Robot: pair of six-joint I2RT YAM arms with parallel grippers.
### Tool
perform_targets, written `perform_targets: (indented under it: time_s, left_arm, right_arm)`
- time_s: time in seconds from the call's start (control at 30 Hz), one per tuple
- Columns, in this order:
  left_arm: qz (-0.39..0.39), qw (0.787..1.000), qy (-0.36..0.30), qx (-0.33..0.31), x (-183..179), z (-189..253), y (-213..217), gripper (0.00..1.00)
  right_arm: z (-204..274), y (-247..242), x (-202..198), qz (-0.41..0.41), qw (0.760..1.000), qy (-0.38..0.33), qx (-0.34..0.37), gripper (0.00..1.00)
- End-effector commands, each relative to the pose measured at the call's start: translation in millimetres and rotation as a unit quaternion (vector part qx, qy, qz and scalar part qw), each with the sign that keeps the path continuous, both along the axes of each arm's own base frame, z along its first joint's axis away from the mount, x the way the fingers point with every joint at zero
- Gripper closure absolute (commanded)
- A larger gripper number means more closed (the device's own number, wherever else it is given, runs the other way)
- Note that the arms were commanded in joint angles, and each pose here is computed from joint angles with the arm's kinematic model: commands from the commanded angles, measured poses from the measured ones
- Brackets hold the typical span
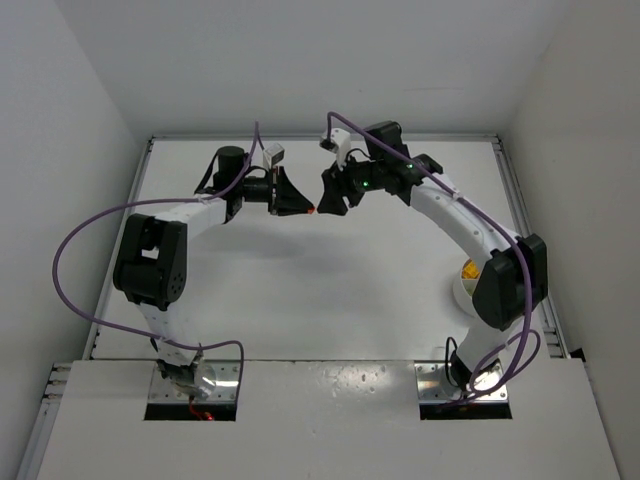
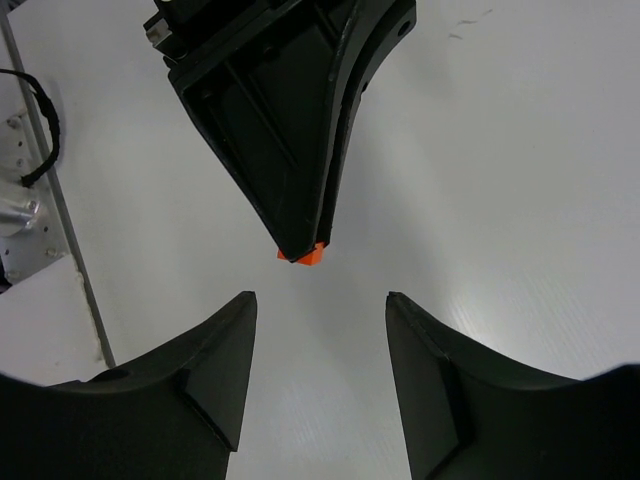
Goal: Sort the legos into containers by color
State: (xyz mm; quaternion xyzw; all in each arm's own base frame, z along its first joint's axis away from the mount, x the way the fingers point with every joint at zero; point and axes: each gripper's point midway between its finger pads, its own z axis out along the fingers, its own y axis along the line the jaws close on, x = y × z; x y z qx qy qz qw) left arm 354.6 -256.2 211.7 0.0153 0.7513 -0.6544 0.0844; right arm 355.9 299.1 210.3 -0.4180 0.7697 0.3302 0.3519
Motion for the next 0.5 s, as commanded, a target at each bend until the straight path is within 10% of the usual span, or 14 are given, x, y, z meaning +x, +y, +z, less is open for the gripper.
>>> perform_targets:
  time_s: [0.0, 0.47]
  left_arm:
    - [-0.013, 1.000, -0.003, -0.006, -8, 8, 2, 1.00]
    - [-0.014, 1.000, -0.003, -0.003, -9, 6, 2, 1.00]
  right_arm:
    - [6, 9, 7, 0.012, 0.999, -0.038, 0.006, 0.44]
    - [-11, 27, -2, 0.029, 1.000, -0.011, 0.003, 0.44]
